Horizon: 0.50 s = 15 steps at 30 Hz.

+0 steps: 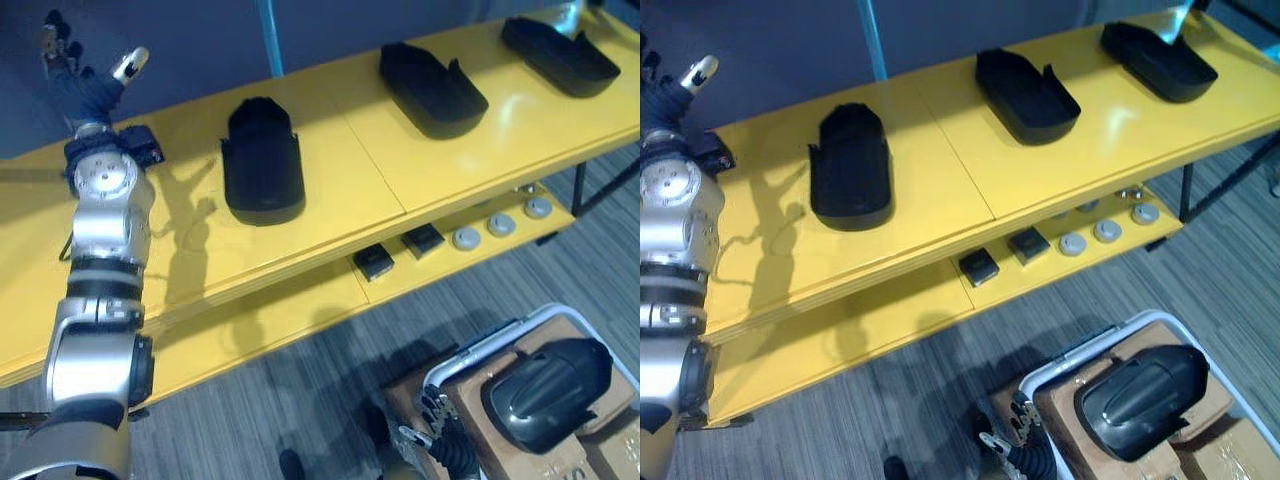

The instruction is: Walk over and take plastic housings, then place them on the shelf

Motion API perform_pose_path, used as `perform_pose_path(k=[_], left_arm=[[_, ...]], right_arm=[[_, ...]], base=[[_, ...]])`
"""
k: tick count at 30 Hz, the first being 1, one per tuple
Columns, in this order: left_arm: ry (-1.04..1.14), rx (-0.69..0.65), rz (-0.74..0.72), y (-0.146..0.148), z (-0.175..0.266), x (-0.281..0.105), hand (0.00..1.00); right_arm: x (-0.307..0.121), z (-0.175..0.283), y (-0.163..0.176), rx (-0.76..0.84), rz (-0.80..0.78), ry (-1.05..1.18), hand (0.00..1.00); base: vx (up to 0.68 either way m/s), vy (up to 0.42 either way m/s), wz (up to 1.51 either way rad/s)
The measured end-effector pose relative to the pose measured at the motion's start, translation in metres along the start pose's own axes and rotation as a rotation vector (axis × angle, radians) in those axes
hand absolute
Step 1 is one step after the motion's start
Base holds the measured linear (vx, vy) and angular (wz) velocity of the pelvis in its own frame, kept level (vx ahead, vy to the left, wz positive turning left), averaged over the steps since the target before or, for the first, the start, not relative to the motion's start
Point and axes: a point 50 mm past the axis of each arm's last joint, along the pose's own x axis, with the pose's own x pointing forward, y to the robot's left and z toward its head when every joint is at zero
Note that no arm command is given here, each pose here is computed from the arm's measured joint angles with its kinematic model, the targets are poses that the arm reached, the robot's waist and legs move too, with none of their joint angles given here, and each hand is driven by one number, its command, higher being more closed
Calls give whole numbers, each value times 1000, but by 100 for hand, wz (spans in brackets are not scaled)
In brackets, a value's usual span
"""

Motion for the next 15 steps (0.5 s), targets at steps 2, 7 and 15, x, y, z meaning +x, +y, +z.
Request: perform_pose_path(k=[2, 7, 15], left_arm=[[-19, 85, 5, 10, -18, -34, 0], [148, 186, -41, 27, -71, -93, 0], [282, 70, -214, 9, -95, -118, 0]], right_arm=[[-1, -3, -6, -3, -26, 14, 0], [-2, -4, -15, -10, -55, 17, 0], [-3, -3, -19, -15, -65, 14, 0]], base=[[41, 30, 29], [13, 34, 19], [17, 12, -2]])
